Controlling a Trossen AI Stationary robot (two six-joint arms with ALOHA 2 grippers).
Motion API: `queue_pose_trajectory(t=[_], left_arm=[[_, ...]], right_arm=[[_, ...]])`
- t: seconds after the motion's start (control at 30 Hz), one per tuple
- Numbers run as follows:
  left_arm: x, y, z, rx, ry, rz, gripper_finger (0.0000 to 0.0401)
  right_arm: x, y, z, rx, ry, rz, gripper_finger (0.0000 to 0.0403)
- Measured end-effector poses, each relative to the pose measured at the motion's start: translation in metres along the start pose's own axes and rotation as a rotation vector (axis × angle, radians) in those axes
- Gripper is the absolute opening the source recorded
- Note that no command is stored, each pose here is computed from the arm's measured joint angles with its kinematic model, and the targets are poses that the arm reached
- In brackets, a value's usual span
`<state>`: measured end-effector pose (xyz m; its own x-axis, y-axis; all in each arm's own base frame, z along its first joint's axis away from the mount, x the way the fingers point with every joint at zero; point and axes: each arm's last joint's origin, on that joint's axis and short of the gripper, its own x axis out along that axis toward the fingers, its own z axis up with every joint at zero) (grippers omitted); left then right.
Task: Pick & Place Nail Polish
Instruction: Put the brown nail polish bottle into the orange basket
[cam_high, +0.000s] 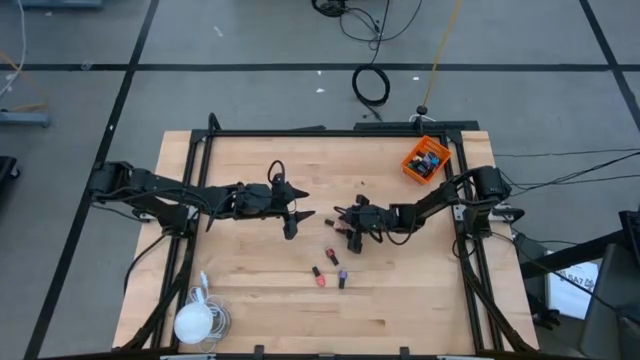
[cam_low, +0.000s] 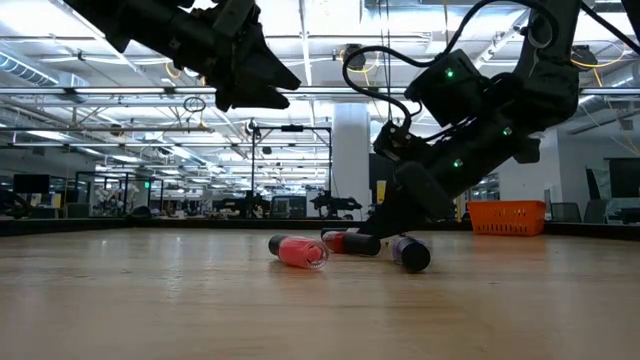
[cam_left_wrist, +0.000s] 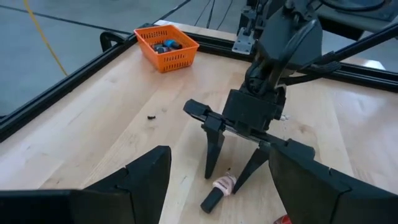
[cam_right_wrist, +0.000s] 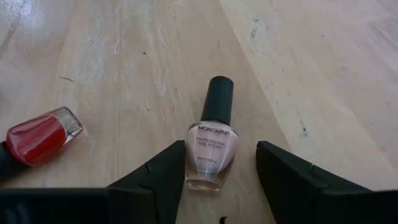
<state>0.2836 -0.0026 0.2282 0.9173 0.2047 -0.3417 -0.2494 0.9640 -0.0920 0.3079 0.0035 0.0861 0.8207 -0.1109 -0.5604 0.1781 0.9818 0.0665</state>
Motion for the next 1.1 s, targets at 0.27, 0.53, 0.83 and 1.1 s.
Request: queue_pose_trajectory(t=[0.27, 0.53, 0.83, 1.1], left_arm=[[0.000, 0.000, 0.000, 0.000, 0.001, 0.000, 0.0267], [0.000, 0.000, 0.000, 0.000, 0.003, 0.001, 0.0267], [0.000, 0.000, 0.000, -0.001, 0.003, 0.000, 0.0267], [0.002, 0.000, -0.002, -0.003, 0.006, 0.002, 0.0267]], right_arm=[[0.000, 0.000, 0.000, -0.029, 0.005, 0.003, 0.0136], [0.000, 0.000, 0.001, -0.017, -0.013, 0.007, 0.0116], [0.007, 0.001, -0.005, 0.005, -0.027, 0.008, 0.0198], [0.022, 0.003, -0.002, 0.005, -0.033, 0.002, 0.0223]])
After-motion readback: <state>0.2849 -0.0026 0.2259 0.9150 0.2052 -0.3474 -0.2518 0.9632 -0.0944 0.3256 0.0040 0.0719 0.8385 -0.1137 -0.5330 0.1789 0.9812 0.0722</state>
